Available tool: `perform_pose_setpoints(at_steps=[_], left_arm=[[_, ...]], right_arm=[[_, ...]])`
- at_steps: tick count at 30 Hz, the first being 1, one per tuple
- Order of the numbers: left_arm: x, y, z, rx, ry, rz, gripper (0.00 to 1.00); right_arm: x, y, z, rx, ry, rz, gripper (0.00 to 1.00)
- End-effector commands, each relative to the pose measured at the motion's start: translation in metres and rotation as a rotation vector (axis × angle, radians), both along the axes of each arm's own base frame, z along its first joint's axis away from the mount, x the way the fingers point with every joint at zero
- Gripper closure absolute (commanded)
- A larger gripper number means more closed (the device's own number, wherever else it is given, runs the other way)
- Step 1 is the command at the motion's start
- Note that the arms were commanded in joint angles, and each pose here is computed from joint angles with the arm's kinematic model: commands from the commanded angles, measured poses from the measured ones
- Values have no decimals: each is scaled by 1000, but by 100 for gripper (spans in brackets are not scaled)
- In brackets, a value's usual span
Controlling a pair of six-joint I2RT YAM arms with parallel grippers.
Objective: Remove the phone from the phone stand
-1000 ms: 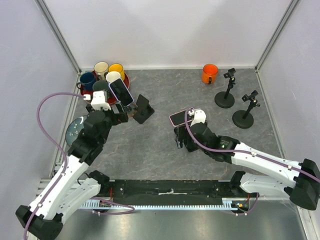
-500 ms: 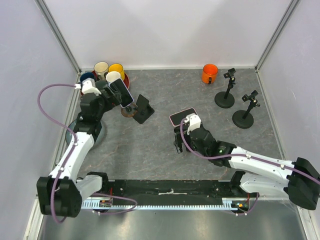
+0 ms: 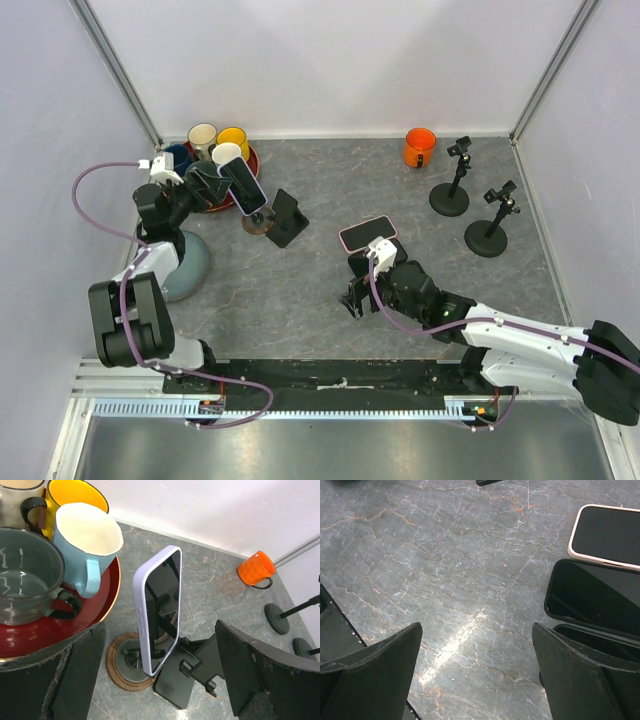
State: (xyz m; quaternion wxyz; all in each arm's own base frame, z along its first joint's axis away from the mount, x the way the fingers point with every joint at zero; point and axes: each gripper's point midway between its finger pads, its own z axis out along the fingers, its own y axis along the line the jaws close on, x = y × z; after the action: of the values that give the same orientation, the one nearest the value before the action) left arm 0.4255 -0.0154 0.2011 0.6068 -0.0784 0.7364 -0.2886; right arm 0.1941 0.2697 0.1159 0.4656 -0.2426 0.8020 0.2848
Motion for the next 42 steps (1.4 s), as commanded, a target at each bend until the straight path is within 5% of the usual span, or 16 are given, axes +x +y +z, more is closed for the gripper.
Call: perform_pose_setpoints(at_steps=[1, 8, 15, 33, 42], left_arm=[[19, -2, 22, 100, -131, -99, 5], [37, -15, -2, 13, -109, -252, 13], [50, -16, 0, -16, -129, -283, 45], [44, -26, 32, 14, -208, -376, 98], [34, -26, 96, 90, -321, -356, 98]], right_arm=[[-4, 6, 16, 69, -49, 47, 2], [-8, 12, 9, 54, -30, 88, 2], [-8, 12, 4, 32, -25, 93, 2], [-10, 17, -9, -13, 10, 126, 2], [-11, 16, -6, -10, 4, 129, 2]])
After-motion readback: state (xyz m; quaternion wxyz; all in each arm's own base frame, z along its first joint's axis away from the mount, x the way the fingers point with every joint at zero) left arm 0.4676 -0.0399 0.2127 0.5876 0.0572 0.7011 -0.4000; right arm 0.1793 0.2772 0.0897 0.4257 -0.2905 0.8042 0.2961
